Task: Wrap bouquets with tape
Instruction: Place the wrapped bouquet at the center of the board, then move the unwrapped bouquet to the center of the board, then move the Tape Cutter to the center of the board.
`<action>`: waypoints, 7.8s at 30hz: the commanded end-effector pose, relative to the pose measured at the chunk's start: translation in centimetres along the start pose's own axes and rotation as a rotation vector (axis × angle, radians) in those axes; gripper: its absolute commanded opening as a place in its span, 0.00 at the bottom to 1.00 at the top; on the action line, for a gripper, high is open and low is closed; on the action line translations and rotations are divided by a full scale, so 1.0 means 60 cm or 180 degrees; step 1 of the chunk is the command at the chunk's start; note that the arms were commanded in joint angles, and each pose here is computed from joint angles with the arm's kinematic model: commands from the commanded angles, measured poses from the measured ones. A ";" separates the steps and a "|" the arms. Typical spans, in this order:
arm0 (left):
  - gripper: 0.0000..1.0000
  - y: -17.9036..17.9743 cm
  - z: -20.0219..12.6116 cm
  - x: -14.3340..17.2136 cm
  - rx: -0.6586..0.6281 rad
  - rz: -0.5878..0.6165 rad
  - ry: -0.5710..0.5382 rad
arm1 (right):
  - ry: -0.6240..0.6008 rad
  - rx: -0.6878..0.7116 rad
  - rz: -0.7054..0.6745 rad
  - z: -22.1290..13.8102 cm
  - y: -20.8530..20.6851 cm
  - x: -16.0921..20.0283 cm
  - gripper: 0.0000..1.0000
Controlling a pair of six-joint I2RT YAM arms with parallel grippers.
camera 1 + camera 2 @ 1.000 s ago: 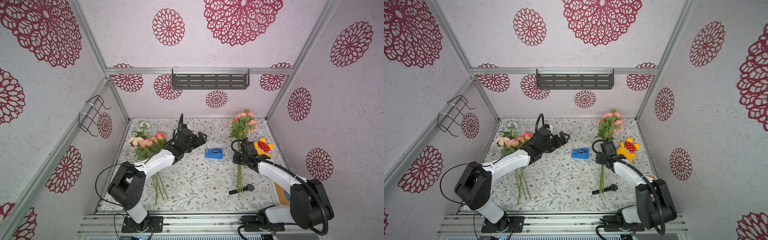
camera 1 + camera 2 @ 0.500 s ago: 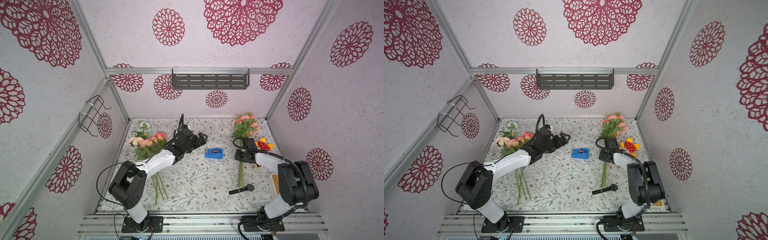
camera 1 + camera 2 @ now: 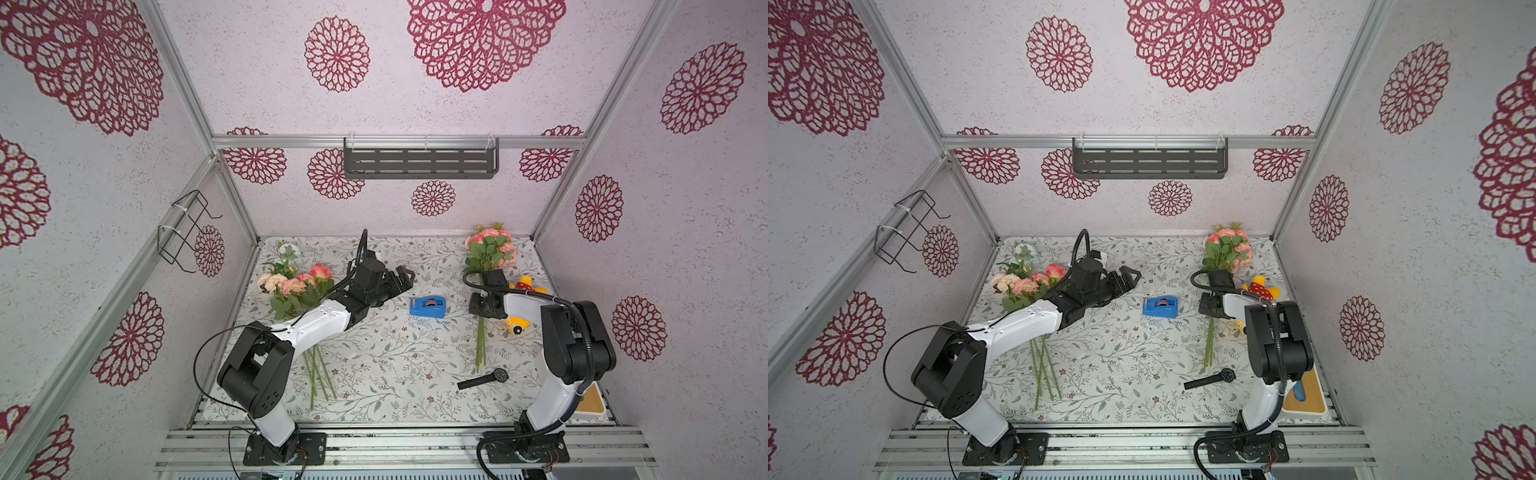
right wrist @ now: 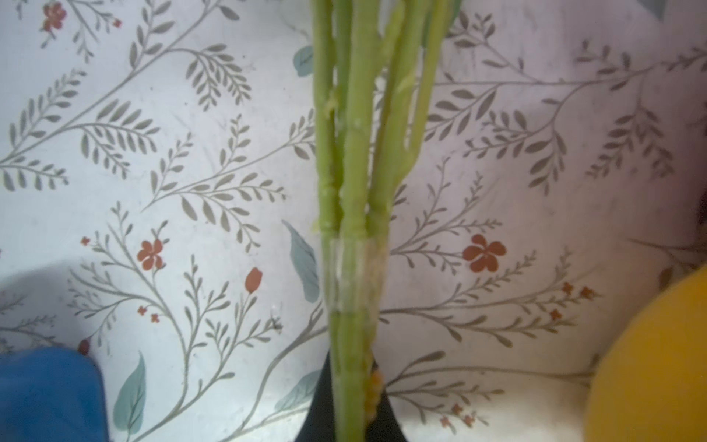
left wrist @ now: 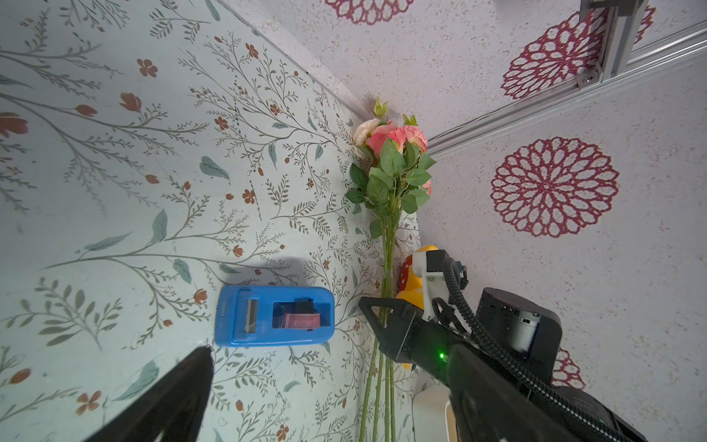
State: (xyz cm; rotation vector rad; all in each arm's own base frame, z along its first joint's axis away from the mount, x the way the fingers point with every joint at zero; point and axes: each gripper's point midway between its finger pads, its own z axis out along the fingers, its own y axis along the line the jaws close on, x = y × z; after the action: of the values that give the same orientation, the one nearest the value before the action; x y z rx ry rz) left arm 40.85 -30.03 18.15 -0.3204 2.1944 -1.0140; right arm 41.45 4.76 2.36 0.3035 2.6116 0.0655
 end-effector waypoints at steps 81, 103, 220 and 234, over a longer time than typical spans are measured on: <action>0.98 0.371 -0.373 0.003 -0.3173 -0.0323 0.0107 | -0.0780 -0.1865 -0.0646 -0.277 0.227 -0.017 0.99; 0.94 0.503 -0.267 0.012 -0.3382 -0.0279 0.0643 | -0.0668 -0.2107 -0.0476 -0.263 0.234 0.014 0.99; 0.65 0.116 -0.059 0.021 -0.0058 0.0873 0.1015 | 0.0204 -0.2562 -0.2394 -0.110 0.441 0.072 0.41; 0.57 0.135 -0.038 0.069 -0.0044 0.1232 0.1644 | -0.0084 -0.2049 -0.1225 -0.153 0.384 0.019 0.47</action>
State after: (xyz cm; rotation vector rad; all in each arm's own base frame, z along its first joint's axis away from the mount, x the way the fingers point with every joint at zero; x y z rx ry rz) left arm 37.08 -24.86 11.21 0.2731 2.5696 -0.9433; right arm 40.15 28.50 10.09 -0.6174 2.4296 0.7225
